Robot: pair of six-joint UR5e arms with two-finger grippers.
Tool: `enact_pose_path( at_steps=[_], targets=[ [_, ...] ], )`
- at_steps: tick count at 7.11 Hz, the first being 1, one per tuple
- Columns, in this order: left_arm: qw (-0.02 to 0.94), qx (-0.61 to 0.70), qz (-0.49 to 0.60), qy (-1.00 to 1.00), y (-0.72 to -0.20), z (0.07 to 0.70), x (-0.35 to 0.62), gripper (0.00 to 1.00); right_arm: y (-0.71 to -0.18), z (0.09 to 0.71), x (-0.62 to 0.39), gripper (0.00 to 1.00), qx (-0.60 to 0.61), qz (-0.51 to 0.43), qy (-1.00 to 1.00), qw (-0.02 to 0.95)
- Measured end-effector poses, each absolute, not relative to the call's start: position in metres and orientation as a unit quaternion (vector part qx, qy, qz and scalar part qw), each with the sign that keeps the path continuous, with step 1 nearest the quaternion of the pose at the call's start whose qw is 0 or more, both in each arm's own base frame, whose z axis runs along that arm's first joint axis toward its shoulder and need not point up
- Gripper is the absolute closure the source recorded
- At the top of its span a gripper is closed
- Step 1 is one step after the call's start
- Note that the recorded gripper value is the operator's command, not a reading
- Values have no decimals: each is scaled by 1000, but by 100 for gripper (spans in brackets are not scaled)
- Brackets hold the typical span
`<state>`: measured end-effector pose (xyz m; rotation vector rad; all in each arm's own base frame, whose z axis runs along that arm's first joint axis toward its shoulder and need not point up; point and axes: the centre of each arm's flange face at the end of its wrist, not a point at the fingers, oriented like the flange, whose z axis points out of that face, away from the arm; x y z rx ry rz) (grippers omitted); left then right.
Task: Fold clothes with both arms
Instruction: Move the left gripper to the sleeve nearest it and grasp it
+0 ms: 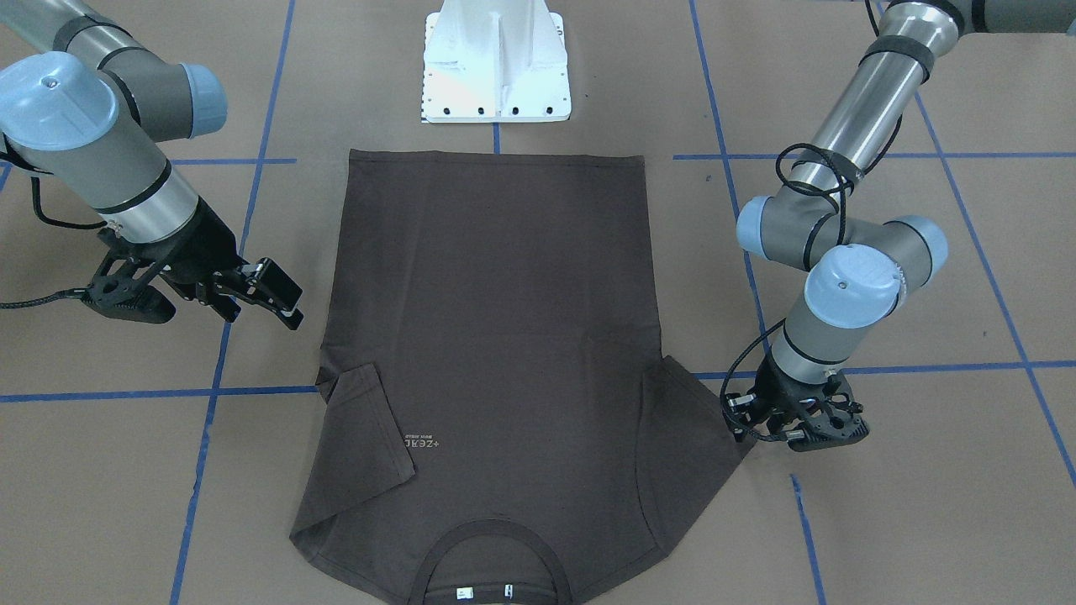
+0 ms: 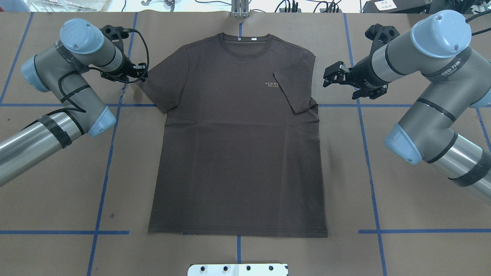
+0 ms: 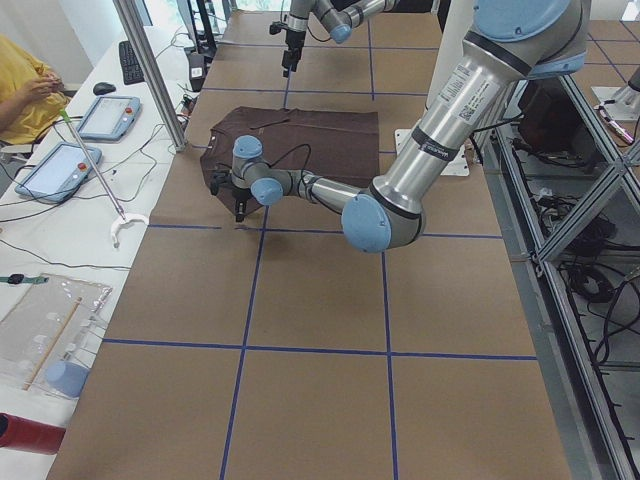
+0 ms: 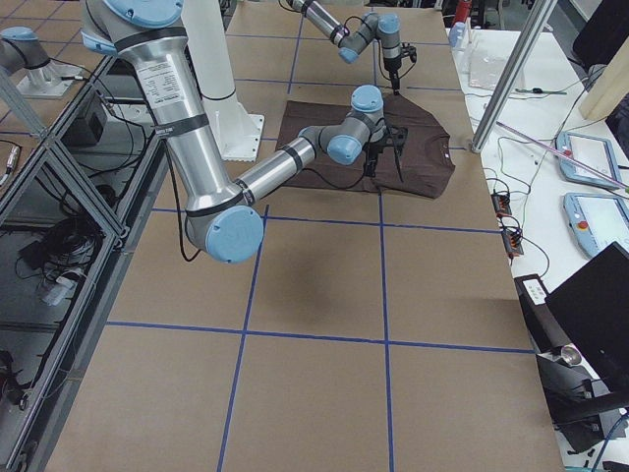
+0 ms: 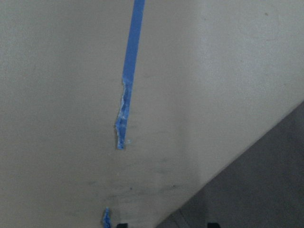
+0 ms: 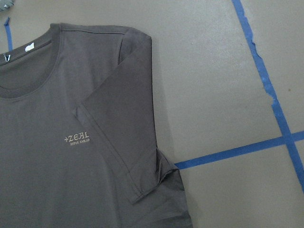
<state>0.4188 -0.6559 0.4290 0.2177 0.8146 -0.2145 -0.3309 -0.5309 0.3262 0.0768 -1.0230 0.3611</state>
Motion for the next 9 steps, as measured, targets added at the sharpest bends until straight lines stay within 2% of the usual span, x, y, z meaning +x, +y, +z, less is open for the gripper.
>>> enact_pose_path(
  at_steps=[3,4,5,6,9],
  targets=[
    [908,104,-102,394,-660,426,425,47,-531,327,-331,0,37,172,-486,856],
    [908,103,-102,393,-661,426,426,58,-531,327,-331,0,37,172,-486,856],
    [909,103,-102,392,-662,427,427,94,-531,327,-331,0,36,172,-485,856],
    [909,102,-102,391,-662,428,427,100,-531,329,-332,0,35,172,-485,857],
    [905,109,-97,400,-665,409,430,100,-532,332,-335,0,33,172,-482,858]
  ],
)
